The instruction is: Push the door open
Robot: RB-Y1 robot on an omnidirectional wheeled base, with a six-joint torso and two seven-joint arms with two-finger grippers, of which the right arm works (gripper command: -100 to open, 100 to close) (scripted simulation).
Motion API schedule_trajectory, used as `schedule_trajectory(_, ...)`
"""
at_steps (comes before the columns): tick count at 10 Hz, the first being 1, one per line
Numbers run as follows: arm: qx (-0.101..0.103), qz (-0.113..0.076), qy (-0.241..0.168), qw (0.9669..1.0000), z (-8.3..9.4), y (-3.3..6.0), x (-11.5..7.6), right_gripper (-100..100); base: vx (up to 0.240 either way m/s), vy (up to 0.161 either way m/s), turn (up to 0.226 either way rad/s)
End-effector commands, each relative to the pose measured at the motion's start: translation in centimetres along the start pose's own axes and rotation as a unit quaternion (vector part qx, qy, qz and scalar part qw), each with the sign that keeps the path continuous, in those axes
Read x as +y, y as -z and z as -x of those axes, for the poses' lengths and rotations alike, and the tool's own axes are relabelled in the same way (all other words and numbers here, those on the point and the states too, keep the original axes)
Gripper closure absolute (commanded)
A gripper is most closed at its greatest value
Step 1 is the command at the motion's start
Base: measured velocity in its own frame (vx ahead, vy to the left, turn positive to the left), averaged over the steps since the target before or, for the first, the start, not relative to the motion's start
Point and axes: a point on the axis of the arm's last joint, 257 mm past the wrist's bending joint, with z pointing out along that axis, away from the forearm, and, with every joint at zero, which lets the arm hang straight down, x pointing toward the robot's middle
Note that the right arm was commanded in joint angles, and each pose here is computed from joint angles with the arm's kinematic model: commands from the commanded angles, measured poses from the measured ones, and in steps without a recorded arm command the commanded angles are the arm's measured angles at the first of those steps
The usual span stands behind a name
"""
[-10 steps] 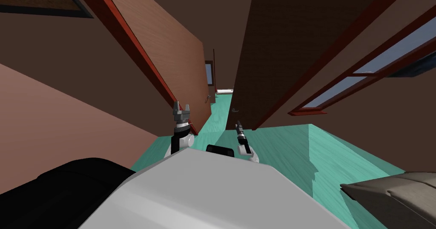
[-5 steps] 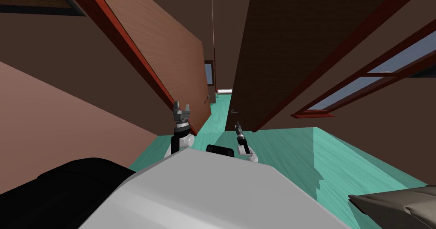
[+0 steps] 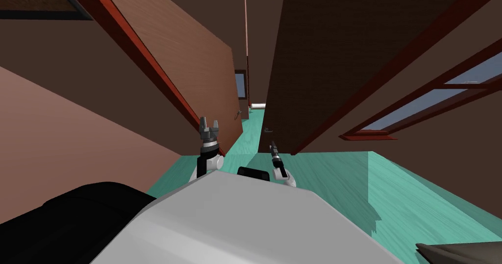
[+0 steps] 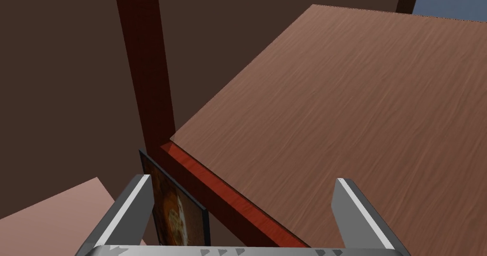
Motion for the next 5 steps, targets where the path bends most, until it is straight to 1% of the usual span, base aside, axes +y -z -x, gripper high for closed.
schedule_trajectory(1, 0.002, -0.005, -0.001, 1.0000, -0.1, 0.05, -0.5, -100, 0.072, -0.090, 0.044)
schedule_trajectory(4, 0.005, -0.015, -0.003, 0.9999, -0.3, 0.20, -1.5, -100, 0.067, -0.085, 0.044)
schedule_trajectory(5, 0.004, -0.013, -0.003, 0.9999, -0.2, 0.16, -1.3, -100, 0.035, -0.036, 0.011)
